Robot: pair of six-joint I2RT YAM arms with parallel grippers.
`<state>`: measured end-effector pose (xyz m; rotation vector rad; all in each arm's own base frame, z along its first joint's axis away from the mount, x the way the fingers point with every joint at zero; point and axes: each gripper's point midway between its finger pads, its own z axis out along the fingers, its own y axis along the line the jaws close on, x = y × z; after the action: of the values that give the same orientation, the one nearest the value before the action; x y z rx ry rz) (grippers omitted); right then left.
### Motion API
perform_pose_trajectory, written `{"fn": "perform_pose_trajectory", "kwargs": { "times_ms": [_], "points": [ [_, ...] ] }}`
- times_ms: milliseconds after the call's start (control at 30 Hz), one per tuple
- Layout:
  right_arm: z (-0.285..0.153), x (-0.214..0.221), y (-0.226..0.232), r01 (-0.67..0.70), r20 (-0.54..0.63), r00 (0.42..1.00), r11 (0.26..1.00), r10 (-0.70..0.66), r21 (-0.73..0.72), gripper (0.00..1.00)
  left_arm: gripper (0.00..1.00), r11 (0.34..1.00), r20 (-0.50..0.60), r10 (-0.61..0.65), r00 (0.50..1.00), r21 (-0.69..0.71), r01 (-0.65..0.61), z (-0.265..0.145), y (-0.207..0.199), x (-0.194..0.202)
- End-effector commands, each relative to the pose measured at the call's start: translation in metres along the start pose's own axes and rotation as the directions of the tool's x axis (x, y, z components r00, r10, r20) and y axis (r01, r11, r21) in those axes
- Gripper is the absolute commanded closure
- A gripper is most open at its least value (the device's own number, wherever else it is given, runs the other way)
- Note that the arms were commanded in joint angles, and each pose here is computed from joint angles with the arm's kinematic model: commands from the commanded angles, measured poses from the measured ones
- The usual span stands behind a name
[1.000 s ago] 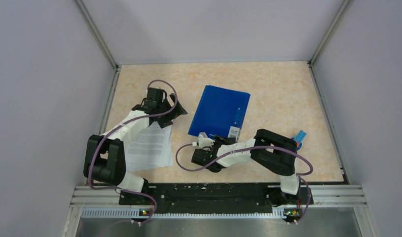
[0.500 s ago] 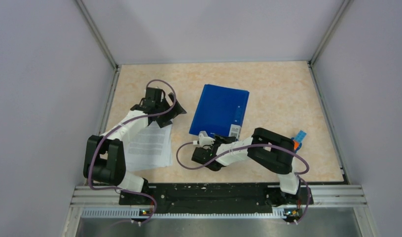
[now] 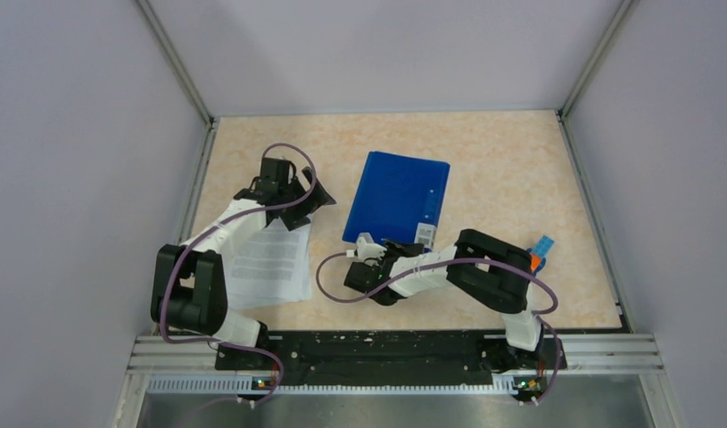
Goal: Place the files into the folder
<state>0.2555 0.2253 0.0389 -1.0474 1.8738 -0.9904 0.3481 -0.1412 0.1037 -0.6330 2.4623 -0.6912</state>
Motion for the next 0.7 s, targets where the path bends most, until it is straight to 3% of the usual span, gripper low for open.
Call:
{"fn": "perform_pose_trajectory", "kwargs": {
  "times_ms": [0, 367, 667],
  "points": [
    [-0.002, -0.017, -0.016, -0.048, 0.022, 0.999, 0.998, 0.047, 0.026, 0.55, 0.02, 0.998, 0.045, 0.018, 0.999, 0.055, -0.02, -0.007, -0.011, -0.011],
    [0.02, -0.002, -0.005, -0.037, -0.032, 0.999, 0.999, 0.038, 0.026, 0.55, 0.02, 0.998, 0.043, 0.009, 0.999, 0.061, -0.012, -0.008, -0.009, -0.012],
    [0.037, -0.009, 0.005, -0.061, -0.038, 0.997, 0.996, 0.064, 0.058, 0.65, 0.02, 0.998, 0.042, 0.001, 0.999, 0.066, -0.004, -0.009, -0.008, -0.011]
  ]
}}
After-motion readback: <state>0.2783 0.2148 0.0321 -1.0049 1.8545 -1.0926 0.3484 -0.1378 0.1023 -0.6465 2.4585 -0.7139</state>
